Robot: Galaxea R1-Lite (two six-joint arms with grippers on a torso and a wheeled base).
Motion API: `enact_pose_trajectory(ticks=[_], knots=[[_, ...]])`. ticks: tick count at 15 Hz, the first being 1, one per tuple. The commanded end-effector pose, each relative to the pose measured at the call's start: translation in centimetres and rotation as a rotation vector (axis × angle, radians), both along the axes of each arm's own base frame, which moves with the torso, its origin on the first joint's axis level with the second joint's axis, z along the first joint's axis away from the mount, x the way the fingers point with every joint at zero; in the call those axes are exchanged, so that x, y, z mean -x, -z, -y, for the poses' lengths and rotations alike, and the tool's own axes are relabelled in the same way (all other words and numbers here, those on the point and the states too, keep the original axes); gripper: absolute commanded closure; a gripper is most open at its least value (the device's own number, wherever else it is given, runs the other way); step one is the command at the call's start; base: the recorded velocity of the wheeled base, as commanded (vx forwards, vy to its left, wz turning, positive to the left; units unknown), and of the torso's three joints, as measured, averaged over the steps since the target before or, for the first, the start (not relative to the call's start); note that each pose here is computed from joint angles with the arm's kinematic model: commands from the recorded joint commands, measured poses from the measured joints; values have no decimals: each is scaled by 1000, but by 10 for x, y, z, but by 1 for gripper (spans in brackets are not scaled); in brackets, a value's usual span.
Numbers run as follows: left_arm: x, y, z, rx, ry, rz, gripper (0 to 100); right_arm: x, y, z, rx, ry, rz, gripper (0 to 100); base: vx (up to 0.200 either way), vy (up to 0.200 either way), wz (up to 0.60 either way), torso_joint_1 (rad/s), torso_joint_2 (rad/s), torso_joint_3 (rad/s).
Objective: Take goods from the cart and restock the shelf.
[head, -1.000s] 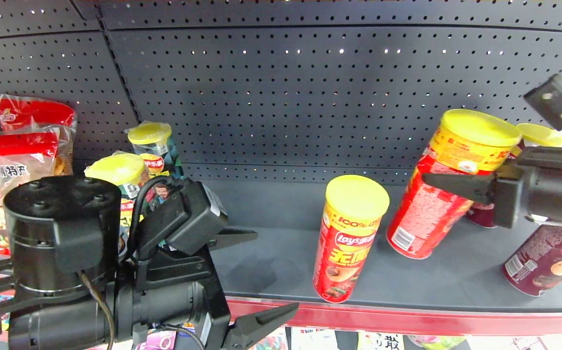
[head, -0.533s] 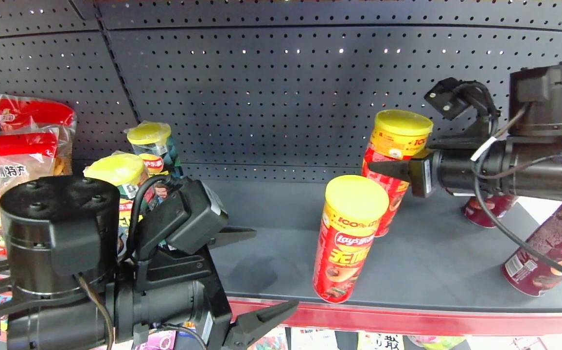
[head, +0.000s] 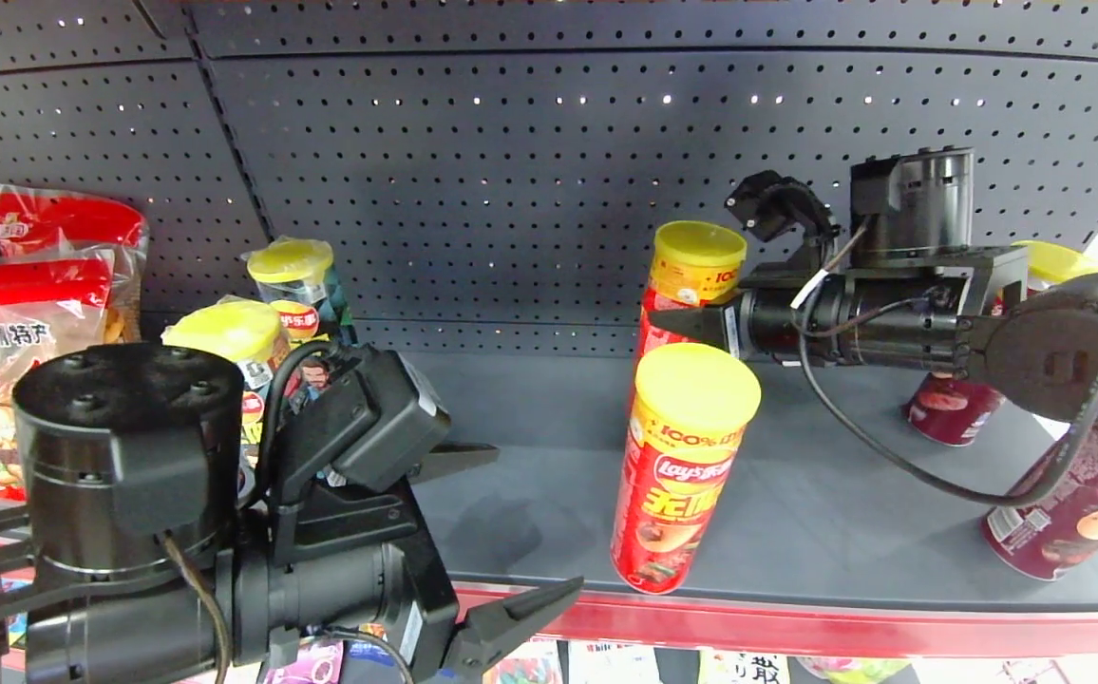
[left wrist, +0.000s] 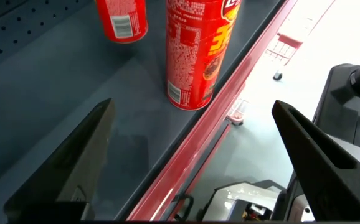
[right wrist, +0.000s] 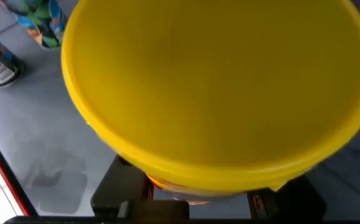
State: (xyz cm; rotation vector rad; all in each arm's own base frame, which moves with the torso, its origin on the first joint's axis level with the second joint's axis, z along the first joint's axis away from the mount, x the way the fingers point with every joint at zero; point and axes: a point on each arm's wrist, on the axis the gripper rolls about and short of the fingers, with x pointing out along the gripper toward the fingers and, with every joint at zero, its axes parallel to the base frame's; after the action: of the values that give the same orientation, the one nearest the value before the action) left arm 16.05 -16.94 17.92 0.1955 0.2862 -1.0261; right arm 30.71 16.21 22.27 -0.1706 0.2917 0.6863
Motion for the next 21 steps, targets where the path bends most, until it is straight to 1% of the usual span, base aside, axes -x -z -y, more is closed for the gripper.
enact_pose_trajectory(ticks=[1, 7, 12, 18, 21], knots=[[0, 2, 0, -5, -1, -5, 0, -3, 10, -3, 13, -4, -25, 100, 0, 0, 0, 0, 0, 0], [-1, 3, 1, -7, -1, -7, 0, -6, 16, -3, 25, 13, -41, 100, 0, 0, 0, 0, 0, 0], [-1, 3, 1, -9, -2, -11, 0, -5, 17, 1, 29, 23, -44, 100, 0, 0, 0, 0, 0, 0], [-3, 5, 2, -12, 0, -14, 0, 1, 11, 4, 22, 25, -32, 100, 0, 0, 0, 0, 0, 0], [-3, 5, 3, -13, 0, -15, 0, 2, 14, 5, 27, 26, -42, 100, 0, 0, 0, 0, 0, 0]])
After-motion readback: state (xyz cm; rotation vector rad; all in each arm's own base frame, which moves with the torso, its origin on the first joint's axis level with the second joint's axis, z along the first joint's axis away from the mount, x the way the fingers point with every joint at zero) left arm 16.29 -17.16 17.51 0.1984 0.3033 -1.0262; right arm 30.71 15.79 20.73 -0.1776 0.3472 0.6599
